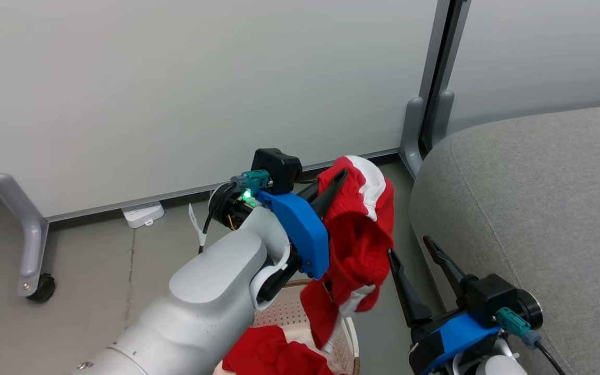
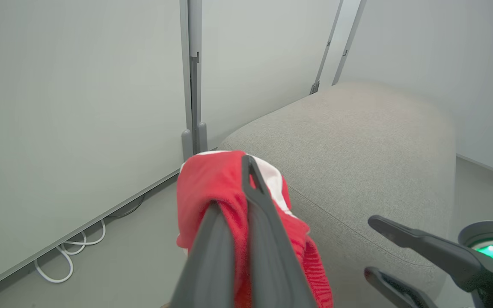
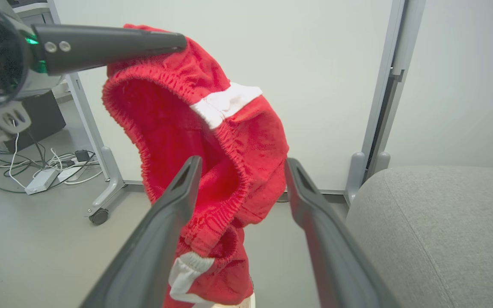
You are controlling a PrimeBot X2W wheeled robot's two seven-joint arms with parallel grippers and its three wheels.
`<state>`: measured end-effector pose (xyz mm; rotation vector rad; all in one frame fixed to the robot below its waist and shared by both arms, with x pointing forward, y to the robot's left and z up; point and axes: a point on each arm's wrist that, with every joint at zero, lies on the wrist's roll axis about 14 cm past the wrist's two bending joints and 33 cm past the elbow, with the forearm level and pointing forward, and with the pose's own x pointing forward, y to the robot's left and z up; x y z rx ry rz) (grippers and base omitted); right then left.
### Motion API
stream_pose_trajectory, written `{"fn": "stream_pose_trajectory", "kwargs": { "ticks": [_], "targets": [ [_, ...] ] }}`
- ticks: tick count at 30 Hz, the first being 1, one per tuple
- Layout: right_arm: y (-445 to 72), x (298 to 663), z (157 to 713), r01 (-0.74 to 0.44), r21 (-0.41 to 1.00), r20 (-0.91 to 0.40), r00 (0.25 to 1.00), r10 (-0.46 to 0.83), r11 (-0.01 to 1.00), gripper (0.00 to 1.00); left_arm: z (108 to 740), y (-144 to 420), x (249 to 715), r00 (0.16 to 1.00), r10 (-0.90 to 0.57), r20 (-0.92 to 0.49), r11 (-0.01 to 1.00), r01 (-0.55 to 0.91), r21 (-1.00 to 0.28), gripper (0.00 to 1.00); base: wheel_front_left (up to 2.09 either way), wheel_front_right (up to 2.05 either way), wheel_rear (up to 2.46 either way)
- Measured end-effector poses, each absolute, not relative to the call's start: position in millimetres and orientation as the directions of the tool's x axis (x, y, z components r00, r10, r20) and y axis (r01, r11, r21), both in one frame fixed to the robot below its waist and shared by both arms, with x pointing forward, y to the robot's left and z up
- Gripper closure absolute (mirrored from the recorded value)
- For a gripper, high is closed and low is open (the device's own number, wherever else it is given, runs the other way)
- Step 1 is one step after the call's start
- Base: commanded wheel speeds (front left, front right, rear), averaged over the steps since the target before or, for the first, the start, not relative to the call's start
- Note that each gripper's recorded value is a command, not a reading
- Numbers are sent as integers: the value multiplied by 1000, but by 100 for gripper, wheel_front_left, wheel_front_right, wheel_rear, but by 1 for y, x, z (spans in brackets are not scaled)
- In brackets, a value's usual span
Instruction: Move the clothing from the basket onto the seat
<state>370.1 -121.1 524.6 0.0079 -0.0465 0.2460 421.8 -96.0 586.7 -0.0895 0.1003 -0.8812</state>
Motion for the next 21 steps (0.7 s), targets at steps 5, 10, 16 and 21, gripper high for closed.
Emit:
{"fn": "stream_pose_trajectory", "kwargs": {
  "ticks": [5,10,16,21],
  "targets": [
    [-121,370,525,-244,4,48,969,243,970,0,579,-95,421,634,-771,-66,637,761,-127,100,0,0,0],
    [-122,372,521,-241,8,30,970,241,971,0,580,-95,421,632,-772,-66,634,763,-124,100,0,0,0],
    [-111,384,525,-277,-24,19,960,278,960,0,584,-97,418,624,-780,-52,625,771,-123,100,0,0,0],
    [-102,394,519,-307,-55,-16,952,307,950,0,581,-96,417,625,-779,-55,626,769,-128,100,0,0,0]
  ]
}}
